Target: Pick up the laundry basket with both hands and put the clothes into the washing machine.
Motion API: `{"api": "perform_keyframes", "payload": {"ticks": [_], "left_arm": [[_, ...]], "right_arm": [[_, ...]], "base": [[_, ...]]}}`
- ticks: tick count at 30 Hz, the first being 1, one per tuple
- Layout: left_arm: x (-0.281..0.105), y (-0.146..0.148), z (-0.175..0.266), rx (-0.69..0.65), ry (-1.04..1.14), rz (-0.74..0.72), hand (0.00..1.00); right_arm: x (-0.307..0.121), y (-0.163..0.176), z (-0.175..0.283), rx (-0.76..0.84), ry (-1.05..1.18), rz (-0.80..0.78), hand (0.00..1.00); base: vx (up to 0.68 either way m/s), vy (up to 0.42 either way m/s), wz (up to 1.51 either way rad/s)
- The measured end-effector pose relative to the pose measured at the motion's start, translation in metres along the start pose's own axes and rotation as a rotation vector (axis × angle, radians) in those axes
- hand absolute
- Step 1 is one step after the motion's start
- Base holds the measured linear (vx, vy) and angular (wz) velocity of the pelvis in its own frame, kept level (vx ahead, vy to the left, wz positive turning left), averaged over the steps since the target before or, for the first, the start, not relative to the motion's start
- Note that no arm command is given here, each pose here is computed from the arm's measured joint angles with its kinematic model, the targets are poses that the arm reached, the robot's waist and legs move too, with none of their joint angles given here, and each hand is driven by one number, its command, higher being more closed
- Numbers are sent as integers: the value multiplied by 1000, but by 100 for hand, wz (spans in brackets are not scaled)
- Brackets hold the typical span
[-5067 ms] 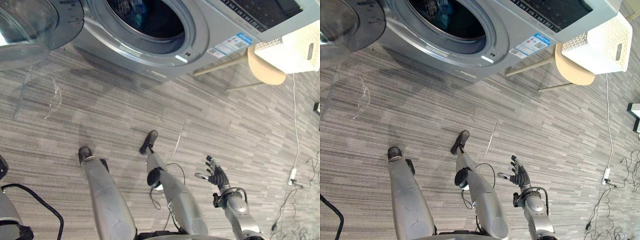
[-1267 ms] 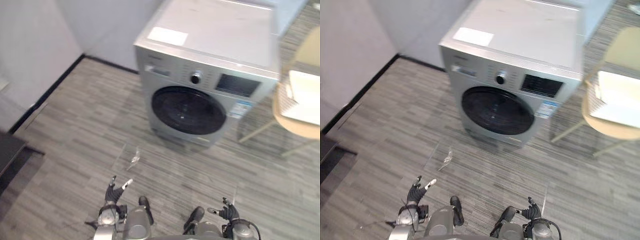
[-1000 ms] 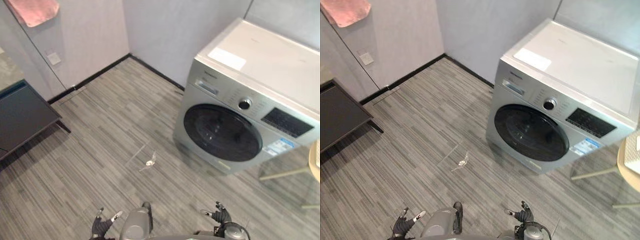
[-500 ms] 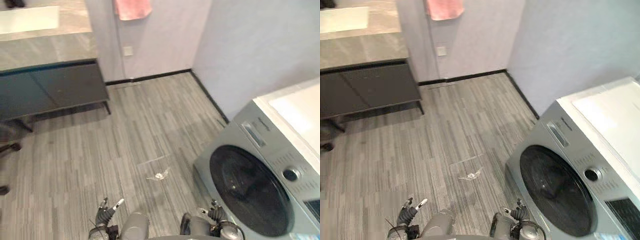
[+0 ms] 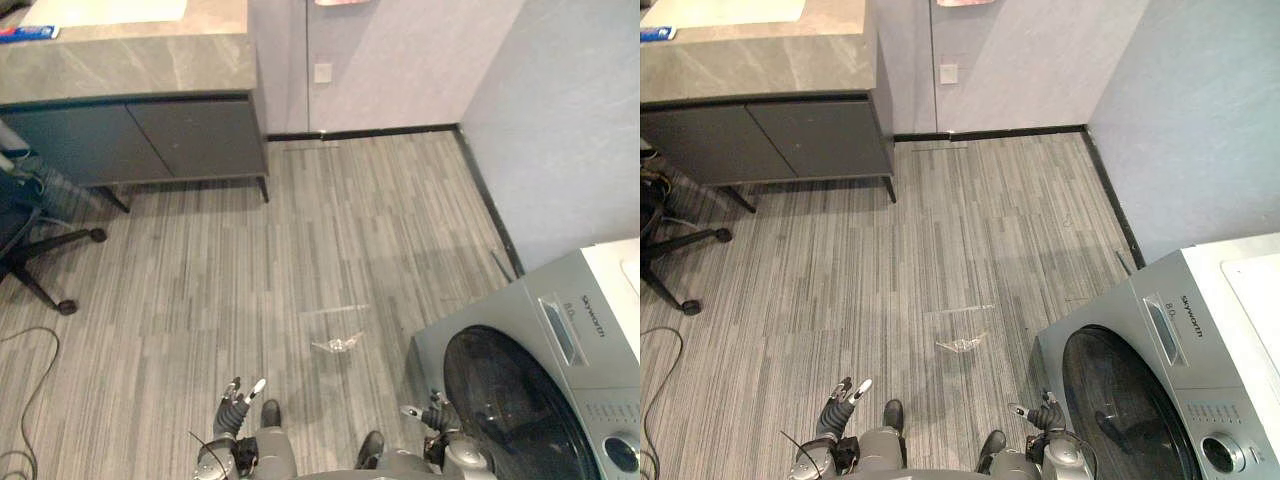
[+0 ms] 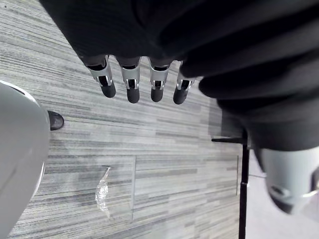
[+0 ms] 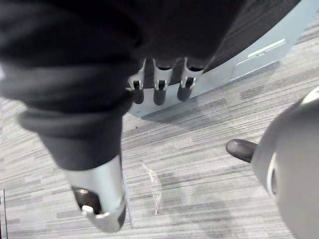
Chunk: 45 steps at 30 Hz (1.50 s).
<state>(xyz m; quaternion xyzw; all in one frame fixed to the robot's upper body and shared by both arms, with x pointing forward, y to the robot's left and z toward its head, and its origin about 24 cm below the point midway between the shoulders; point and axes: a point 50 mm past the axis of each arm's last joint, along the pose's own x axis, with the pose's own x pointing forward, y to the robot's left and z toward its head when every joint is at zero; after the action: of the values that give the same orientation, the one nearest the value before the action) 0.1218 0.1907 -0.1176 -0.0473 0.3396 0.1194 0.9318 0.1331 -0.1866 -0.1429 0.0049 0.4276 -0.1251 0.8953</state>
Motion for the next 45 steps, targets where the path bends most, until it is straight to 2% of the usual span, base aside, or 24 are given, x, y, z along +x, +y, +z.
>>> {"api": "perform_keyframes", "payload": {"ticks": [8,17,33,45], "left_arm": [[0,-7,2,28,5,-66,0],[-5,8,-22,53,111,-20,0],[-6,8,-37,60,180,-10,0],[-3,24,-53,15,295,130,0]], "right_arm": [[-4,-1,-16,-33,60,32,0],[-8,-4,-26,-62,81,43,0],[-8,-10,-32,-77,112,35,0],[-6,-10,-35,-76,160,14,0]], "base": [[-76,38,-22],[-84,42,-10],[0,10,-1],[22,-12,10]]}}
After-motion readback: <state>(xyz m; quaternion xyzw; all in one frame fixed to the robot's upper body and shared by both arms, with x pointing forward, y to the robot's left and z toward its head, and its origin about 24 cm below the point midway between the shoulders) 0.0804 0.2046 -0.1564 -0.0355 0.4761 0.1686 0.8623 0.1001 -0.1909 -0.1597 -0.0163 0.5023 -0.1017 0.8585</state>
